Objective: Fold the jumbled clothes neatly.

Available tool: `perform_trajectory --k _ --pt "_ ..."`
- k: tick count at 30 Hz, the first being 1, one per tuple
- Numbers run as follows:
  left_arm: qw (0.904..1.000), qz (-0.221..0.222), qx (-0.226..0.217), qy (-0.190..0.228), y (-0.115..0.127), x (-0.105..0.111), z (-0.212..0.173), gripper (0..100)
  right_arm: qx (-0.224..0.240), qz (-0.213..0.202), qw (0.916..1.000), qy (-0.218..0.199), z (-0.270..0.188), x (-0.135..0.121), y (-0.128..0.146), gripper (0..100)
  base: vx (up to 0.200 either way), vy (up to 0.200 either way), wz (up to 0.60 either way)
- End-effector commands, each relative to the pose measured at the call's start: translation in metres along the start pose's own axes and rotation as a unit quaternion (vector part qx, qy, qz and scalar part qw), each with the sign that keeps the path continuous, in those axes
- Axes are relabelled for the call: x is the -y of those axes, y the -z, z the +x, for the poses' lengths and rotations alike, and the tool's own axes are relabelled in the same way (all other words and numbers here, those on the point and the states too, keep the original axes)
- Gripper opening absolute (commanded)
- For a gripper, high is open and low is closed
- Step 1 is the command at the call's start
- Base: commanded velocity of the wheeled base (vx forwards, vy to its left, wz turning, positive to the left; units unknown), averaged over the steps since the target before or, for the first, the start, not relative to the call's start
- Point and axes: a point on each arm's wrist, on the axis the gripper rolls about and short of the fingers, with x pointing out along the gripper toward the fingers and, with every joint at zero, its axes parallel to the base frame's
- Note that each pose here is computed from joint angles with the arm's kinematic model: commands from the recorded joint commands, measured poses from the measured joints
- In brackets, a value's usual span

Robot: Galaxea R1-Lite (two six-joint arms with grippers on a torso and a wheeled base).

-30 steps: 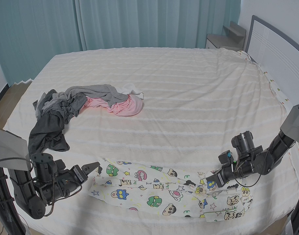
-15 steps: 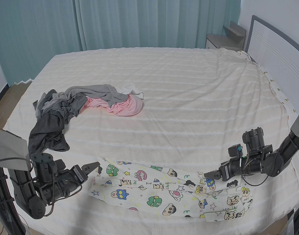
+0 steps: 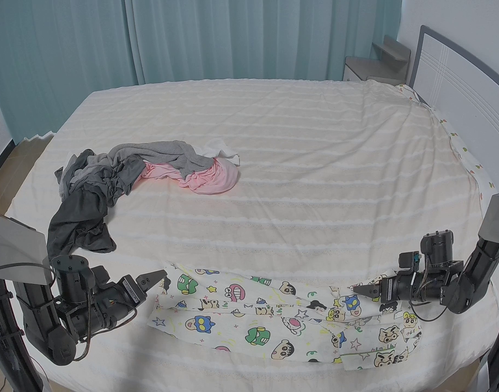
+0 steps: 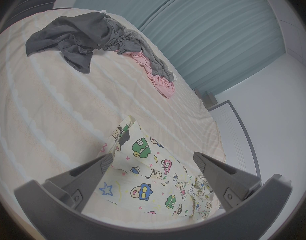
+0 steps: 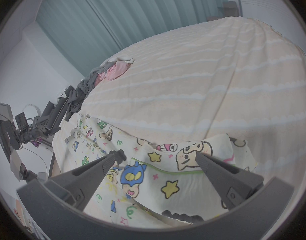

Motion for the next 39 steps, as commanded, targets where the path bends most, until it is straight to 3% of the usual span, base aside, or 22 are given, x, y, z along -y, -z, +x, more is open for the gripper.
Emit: perform_trajectory --k 1,9,15,22,25,27,32,35,37,39 --pt "1.0 0.002 0.005 0.006 -0.001 0.001 0.0 100 -0.034 0.031 0.9988 0.015 0.002 0.013 0.031 100 0.0 0.0 0.0" --pt "1.0 0.003 0.002 0.007 0.001 0.002 0.0 100 -0.011 0.05 0.9986 0.013 0.001 0.014 0.036 100 0.0 0.0 0.0" --pt "0.9999 0.013 -0.002 0.011 0.004 0.006 0.0 100 0.052 0.07 0.9962 -0.001 -0.001 0.013 0.028 100 0.0 0.0 0.0" --pt "0.9962 0.082 0.014 0.025 -0.001 0.011 0.009 100 0.118 0.098 0.9867 -0.053 -0.023 0.002 0.009 100 0.0 0.0 0.0" --pt "0.9915 0.126 0.028 0.018 -0.01 0.007 0.019 100 0.135 0.101 0.9838 -0.061 -0.03 -0.001 0.002 100 0.0 0.0 0.0" --pt "0.9837 0.178 -0.002 -0.023 -0.012 -0.003 0.026 100 0.145 0.108 0.9815 -0.064 -0.035 -0.001 -0.001 100 0.0 0.0 0.0" --pt "0.9735 0.203 -0.063 -0.085 -0.026 0.002 0.046 100 0.17 0.143 0.9711 -0.087 -0.044 -0.005 -0.014 100 0.0 0.0 0.0" --pt "0.956 0.237 -0.128 -0.116 -0.031 0.007 0.053 100 0.184 0.161 0.9624 -0.118 -0.056 -0.008 -0.022 100 0.0 0.0 0.0" --pt "0.9473 0.258 -0.145 -0.123 -0.037 0.009 0.06 100 0.188 0.163 0.9604 -0.126 -0.061 -0.007 -0.024 100 0.0 0.0 0.0" --pt "0.9454 0.262 -0.148 -0.125 -0.041 0.009 0.067 100 0.187 0.163 0.9604 -0.126 -0.061 -0.006 -0.024 100 0.0 0.0 0.0"
